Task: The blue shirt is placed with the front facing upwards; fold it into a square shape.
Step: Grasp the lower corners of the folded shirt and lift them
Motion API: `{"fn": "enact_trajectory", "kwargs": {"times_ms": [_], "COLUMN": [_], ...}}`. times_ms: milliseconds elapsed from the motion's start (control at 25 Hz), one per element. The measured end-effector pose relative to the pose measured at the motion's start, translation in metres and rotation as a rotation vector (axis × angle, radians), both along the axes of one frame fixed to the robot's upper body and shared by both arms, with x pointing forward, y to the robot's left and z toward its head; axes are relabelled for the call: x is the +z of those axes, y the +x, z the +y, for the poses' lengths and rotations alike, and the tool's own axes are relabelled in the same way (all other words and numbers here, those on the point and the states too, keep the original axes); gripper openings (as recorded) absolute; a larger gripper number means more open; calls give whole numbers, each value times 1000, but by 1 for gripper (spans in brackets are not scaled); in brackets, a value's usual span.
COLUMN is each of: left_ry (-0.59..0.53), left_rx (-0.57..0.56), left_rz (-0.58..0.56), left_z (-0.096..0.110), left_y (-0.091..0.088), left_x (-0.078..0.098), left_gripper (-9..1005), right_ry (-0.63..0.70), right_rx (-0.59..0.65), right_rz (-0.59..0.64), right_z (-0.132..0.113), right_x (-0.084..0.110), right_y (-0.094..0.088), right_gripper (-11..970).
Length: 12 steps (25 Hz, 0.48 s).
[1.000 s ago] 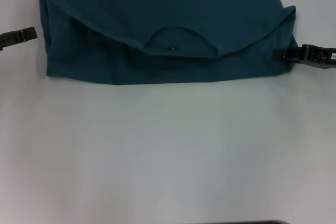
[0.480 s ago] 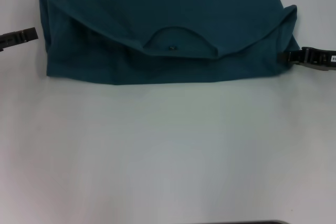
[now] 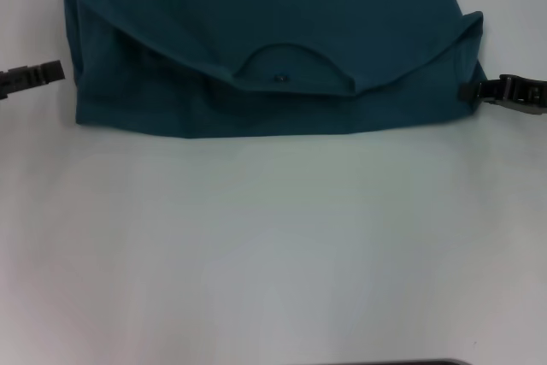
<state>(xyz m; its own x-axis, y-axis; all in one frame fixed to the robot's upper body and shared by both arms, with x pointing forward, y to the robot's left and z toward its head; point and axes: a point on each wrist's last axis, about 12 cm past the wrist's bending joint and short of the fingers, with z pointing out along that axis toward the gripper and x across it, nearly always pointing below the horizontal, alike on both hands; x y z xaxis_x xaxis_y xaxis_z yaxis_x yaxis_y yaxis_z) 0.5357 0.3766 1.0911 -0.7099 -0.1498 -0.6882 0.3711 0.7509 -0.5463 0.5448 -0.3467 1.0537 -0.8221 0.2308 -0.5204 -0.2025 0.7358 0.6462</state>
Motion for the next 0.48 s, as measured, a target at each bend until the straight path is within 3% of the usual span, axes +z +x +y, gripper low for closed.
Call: {"fn": "enact_trajectory", "kwargs": {"times_ms": [480], "left_ry": [64], "left_rx": [-86], "left_rz": [9], "left_z": [-33], "left_y": [5], "left_x": [-18], "left_gripper": [843], "right_ry": [11], "right_rx": [-7], "right_rz": [2], "right_z": [0], "right_x": [1], "right_y": [1], "right_gripper": [24]}}
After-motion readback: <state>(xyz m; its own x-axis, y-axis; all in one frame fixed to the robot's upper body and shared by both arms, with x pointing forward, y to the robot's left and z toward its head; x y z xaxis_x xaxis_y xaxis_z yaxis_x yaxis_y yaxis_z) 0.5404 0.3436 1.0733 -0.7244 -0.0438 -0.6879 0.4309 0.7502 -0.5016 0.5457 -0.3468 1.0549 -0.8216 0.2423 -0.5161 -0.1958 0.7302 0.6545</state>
